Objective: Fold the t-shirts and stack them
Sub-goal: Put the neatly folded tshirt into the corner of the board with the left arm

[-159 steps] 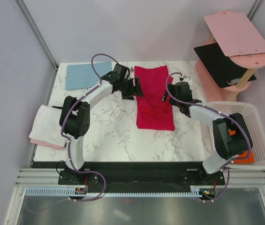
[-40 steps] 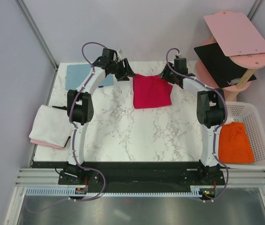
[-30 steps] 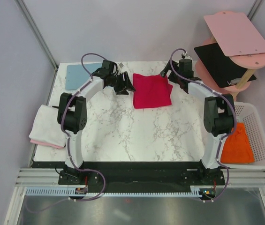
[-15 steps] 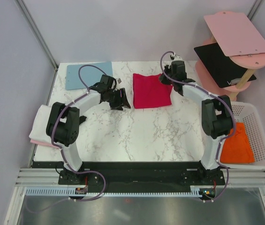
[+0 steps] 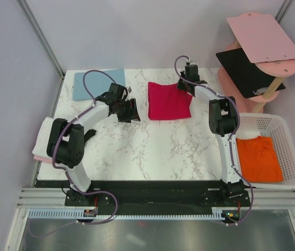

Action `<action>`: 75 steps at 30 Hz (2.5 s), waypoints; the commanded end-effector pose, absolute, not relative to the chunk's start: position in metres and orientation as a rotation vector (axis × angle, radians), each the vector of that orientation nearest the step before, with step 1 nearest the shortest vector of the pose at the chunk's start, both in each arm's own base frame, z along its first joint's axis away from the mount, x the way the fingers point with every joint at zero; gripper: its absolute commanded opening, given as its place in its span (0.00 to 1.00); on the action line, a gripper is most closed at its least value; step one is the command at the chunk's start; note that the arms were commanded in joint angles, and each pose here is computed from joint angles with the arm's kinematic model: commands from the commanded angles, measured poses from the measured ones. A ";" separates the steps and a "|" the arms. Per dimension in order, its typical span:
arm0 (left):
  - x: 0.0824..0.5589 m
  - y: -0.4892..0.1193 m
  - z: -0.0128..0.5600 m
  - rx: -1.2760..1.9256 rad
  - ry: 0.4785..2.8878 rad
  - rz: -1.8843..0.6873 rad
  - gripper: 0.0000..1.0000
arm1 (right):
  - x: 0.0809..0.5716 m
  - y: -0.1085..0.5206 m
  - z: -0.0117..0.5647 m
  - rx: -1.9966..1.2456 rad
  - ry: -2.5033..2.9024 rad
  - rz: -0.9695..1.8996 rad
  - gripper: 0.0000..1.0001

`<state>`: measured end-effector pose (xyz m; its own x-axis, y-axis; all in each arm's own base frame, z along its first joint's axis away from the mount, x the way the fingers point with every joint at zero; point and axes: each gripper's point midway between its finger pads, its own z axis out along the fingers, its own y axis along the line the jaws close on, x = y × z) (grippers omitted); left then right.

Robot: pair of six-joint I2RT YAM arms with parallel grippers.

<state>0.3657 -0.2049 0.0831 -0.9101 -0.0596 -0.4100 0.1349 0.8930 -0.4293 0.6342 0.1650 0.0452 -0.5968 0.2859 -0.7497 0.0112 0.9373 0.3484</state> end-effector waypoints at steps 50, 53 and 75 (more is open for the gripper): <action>0.290 0.059 0.036 -0.229 2.953 0.901 0.58 | 0.479 0.191 0.183 0.105 2.011 0.917 0.21; 0.289 0.061 0.032 -0.220 2.967 0.935 0.56 | 0.477 0.191 0.183 0.100 2.013 0.922 0.22; 0.319 -0.013 0.048 -0.081 2.953 0.660 0.02 | 0.471 0.190 0.166 0.106 2.057 0.943 0.22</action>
<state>0.2915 0.0325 0.0317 -0.9963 -0.0826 -0.0221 -0.0818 0.8447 0.5290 0.4711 0.1880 0.1515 -0.6591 0.3874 -0.6446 -0.2039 0.7329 0.6490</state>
